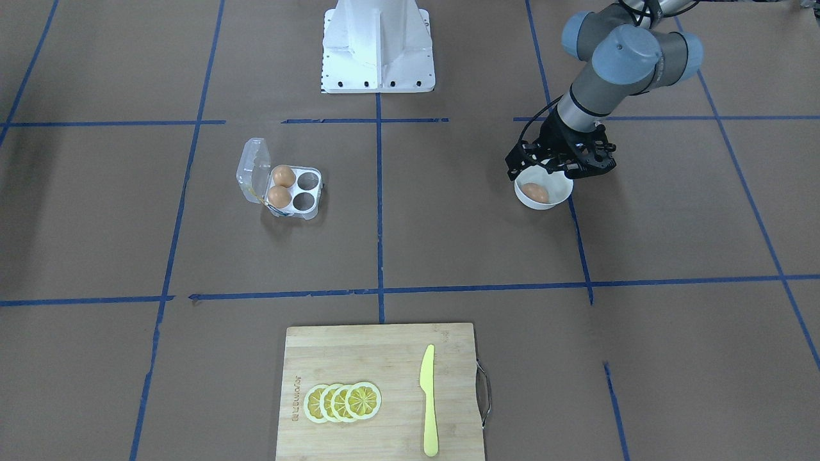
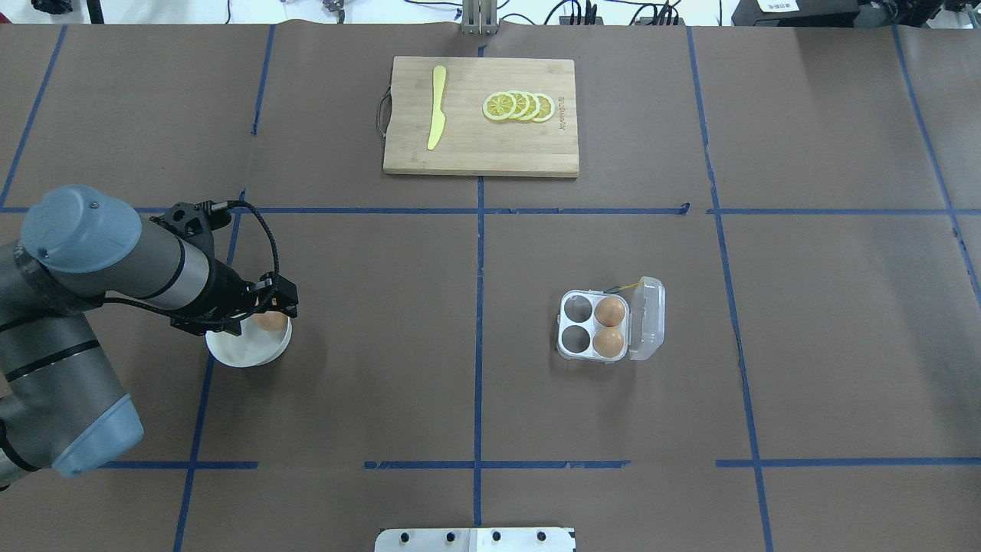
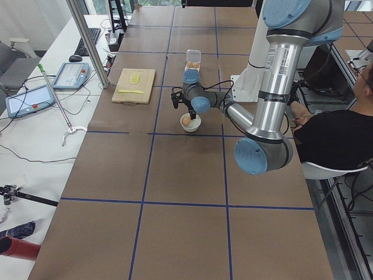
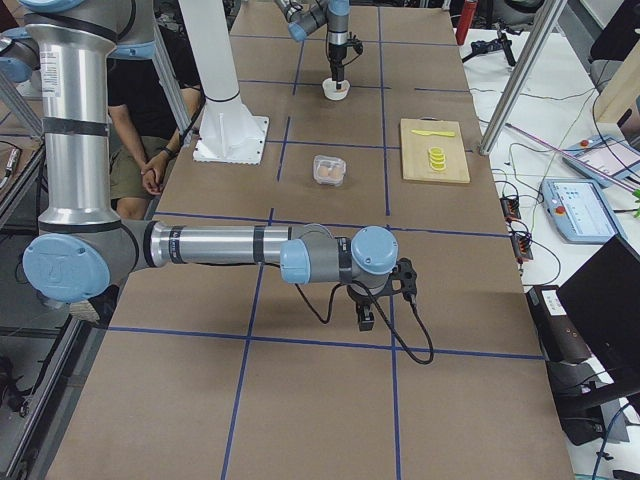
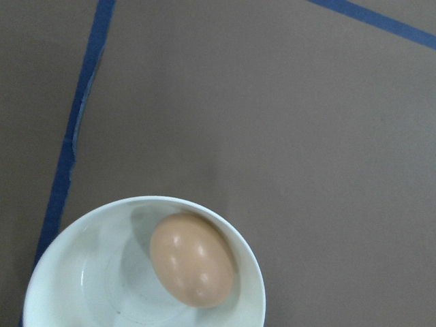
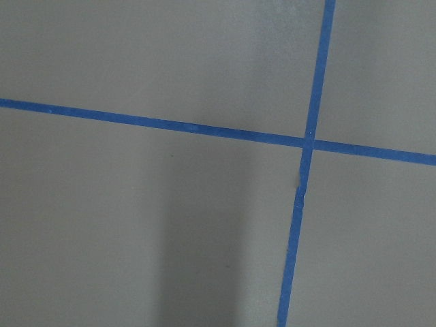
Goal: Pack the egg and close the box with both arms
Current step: 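Lower the left gripper into the bowl and close on the brown egg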
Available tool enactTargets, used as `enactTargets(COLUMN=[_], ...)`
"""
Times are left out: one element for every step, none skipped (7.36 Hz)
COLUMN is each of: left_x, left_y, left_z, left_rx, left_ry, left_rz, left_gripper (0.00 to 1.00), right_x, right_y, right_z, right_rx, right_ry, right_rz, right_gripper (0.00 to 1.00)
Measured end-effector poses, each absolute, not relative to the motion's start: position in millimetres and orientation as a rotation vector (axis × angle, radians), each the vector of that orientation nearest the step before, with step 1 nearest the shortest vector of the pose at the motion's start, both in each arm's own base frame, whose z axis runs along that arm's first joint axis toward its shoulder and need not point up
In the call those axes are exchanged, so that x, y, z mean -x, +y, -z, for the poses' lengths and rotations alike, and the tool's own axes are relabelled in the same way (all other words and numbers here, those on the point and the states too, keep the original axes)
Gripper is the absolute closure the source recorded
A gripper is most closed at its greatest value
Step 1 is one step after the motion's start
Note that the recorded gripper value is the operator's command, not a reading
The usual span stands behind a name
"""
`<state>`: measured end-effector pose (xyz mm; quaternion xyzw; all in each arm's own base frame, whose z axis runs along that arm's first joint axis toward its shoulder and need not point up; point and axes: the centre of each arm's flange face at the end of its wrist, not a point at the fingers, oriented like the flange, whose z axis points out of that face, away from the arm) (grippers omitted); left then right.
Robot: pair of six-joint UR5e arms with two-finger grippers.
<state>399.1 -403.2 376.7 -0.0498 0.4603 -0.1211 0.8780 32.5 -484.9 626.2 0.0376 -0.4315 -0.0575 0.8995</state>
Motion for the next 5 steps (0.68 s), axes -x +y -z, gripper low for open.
enactTargets(left_x=[-399.8, -400.1, -400.4, -400.7, -401.1], left_y=[-403.6, -404.5, -405.1, -405.6, -405.8], left_z=[-379.5, -382.1, -384.3, -385.9, -387.4], left_rx=[0.107, 0.105, 0.105, 0.107, 0.111], left_ry=[0.937, 0.914, 0.899, 0.890, 0.883], left_rz=[0.264, 0.276, 0.286, 0.296, 0.302], left_gripper=[0.26, 0.26, 0.30, 0.30, 0.30], right_x=[-32.5, -32.6, -32.5, -32.5, -32.6], right_y=[-484.8, -484.7, -484.7, -484.7, -484.7], right_z=[-626.0, -626.1, -626.0, -626.1, -626.1], right_rx=[-0.078, -0.078, -0.078, -0.078, -0.079], right_ry=[-0.893, -0.893, -0.893, -0.893, -0.893], right_rz=[0.119, 0.119, 0.119, 0.119, 0.120], right_gripper=[0.00, 0.00, 0.00, 0.00, 0.00])
